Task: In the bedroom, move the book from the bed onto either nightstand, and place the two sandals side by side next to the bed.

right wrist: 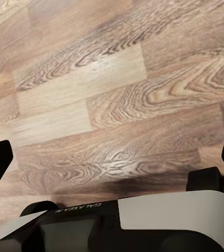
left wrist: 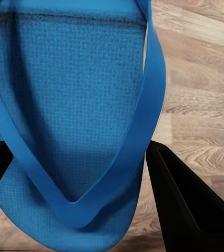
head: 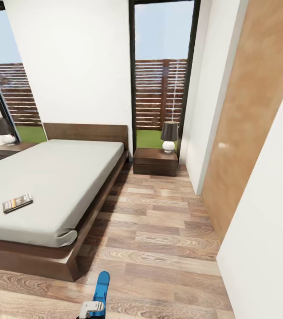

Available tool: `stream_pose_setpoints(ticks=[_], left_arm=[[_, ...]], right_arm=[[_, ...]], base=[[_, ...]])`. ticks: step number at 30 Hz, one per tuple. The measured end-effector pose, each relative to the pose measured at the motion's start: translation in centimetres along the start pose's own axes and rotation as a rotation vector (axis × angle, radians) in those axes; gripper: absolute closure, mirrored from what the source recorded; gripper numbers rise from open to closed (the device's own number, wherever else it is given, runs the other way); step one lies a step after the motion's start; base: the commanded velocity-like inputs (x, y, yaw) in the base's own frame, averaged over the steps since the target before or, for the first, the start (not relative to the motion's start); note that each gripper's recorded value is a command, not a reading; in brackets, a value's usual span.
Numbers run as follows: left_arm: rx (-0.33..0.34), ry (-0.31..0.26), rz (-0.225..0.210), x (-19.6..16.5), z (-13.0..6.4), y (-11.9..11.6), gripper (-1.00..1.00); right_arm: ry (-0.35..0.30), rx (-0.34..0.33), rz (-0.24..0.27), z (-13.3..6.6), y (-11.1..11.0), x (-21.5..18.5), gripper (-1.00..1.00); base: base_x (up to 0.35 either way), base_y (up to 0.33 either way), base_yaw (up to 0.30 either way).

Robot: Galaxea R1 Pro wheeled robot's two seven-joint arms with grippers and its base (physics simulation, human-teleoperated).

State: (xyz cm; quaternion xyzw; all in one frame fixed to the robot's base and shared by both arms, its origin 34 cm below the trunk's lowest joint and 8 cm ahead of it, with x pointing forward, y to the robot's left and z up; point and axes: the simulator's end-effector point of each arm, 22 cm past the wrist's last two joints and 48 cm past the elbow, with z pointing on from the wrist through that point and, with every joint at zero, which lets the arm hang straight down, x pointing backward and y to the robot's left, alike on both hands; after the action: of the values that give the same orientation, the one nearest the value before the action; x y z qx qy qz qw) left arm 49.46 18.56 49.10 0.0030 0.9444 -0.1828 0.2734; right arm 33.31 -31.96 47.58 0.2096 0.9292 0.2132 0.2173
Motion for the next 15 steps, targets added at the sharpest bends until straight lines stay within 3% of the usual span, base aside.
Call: stream_pose_setpoints(ticks=[15], left_arm=[[0.000,0.000,0.000,0.00,0.00,0.00,1.00]], right_arm=[[0.000,0.000,0.000,0.00,0.01,0.02,-1.00]], base=[[0.077,0.000,0.293]])
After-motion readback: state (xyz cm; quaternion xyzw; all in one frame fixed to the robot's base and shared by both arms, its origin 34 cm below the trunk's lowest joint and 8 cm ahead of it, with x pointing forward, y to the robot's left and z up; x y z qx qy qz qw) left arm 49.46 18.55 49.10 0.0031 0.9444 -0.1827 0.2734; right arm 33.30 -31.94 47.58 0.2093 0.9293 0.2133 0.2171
